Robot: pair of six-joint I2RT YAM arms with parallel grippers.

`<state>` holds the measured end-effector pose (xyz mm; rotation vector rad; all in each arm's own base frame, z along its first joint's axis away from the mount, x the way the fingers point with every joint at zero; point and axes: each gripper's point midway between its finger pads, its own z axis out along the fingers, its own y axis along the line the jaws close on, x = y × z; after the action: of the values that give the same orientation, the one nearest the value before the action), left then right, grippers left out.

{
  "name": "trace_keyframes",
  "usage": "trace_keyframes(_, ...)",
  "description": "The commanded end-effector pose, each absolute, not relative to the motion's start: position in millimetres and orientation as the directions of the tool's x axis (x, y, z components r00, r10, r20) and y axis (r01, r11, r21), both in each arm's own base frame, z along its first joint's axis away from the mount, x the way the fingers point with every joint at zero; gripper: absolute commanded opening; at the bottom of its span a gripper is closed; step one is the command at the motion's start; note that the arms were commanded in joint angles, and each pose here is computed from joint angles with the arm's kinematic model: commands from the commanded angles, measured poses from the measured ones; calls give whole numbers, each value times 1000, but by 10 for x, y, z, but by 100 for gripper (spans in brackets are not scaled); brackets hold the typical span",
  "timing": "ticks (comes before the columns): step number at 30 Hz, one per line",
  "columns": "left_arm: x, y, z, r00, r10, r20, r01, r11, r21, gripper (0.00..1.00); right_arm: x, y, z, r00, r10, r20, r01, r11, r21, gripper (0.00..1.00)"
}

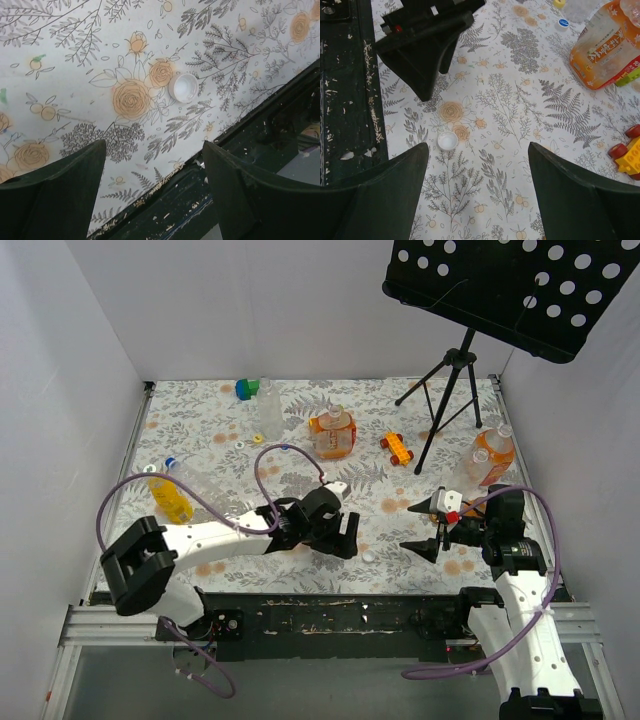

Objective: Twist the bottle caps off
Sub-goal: Pick up the bottle cap from the center of the board.

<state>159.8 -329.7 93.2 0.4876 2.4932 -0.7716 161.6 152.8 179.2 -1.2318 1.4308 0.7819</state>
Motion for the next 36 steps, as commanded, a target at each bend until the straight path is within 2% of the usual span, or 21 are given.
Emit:
trace_keyframes(1, 1664, -3490, 904, -814, 231, -533, 482, 781, -398, 75, 1618, 1545, 1842, 120, -259, -958, -953, 242, -184, 88)
trace_keyframes(6, 1557, -3723, 650, -837, 327, -439, 512, 752, -416, 51, 1621, 1538, 1837, 123, -263, -957, -951, 245, -189, 88)
trace_keyframes(15, 1610, -3945, 448, -842, 374, -389, 521, 751, -405, 47, 1610, 1542, 1830, 124, -262, -957, -952, 240, -189, 89)
trace_keyframes(25, 1698, -3925, 296, -839, 394, -374, 518, 788, -333, 33, 1605, 1541, 1813, 118, -262, -958, -953, 240, -183, 89)
trace_keyframes(36, 1668, -3855, 230, -823, 429, -372, 535, 806, -254, 0, 1608, 1537, 1789, 114, -268, -957, -954, 241, -181, 90)
